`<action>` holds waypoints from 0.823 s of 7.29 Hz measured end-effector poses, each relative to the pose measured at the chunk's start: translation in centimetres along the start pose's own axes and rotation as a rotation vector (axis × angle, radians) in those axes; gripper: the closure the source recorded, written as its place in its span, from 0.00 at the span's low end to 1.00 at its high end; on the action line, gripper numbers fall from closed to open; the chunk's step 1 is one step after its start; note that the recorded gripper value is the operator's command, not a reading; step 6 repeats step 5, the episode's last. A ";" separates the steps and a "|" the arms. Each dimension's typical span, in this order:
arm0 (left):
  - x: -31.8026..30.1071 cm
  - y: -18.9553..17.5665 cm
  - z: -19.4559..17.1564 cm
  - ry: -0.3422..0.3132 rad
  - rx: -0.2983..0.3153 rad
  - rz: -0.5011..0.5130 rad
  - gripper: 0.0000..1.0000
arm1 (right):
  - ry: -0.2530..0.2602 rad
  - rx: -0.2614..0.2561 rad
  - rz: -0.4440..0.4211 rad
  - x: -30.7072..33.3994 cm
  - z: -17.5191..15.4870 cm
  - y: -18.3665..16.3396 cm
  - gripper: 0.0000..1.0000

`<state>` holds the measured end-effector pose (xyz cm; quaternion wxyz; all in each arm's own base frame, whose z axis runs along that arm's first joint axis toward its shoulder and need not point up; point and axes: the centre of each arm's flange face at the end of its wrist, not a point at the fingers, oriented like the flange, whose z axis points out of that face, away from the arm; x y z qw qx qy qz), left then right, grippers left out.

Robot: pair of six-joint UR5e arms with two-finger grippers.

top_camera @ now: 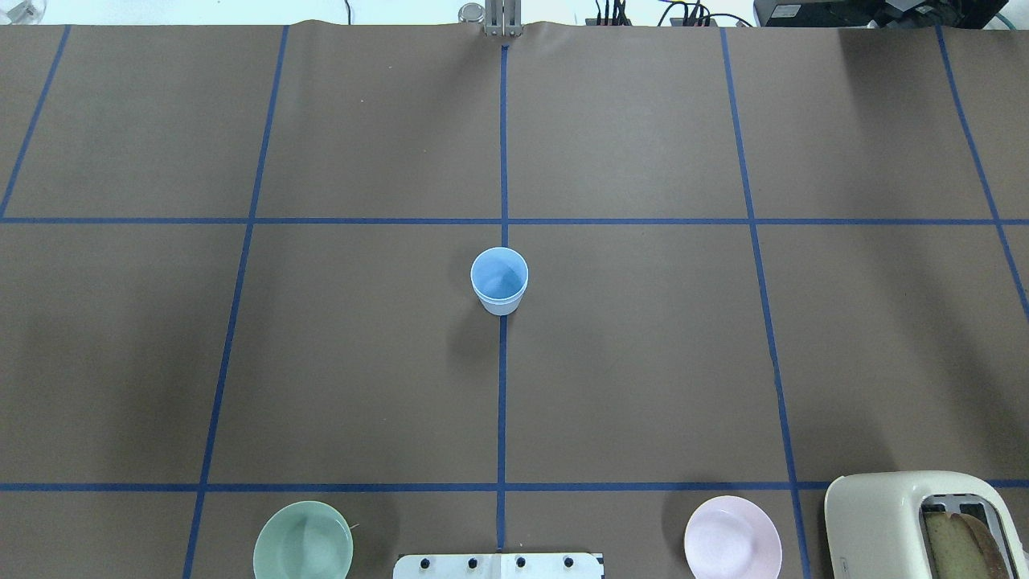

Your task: Stack blue cups with both arms

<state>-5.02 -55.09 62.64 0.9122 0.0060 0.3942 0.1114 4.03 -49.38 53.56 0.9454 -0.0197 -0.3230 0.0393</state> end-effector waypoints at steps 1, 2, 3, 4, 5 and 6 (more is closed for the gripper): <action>-0.2 0.6 0.4 0.000 -0.006 -0.006 0.02 | 0.002 -0.026 -0.025 1.0 0.8 2.0 0.00; -0.5 1.3 0.8 0.000 -0.013 -0.013 0.02 | 0.002 -0.046 -0.034 1.9 1.7 3.4 0.00; -0.7 1.9 1.1 0.000 -0.018 -0.017 0.02 | 0.002 -0.060 -0.033 2.6 2.4 4.3 0.00; -0.7 2.3 1.3 0.000 -0.020 -0.019 0.02 | 0.000 -0.069 -0.029 2.9 2.8 4.8 0.00; -0.7 2.7 1.4 0.001 -0.021 -0.021 0.02 | -0.001 -0.073 -0.027 3.1 3.0 5.0 0.00; -0.7 2.7 1.4 0.001 -0.021 -0.021 0.02 | -0.001 -0.073 -0.027 3.1 3.0 5.0 0.00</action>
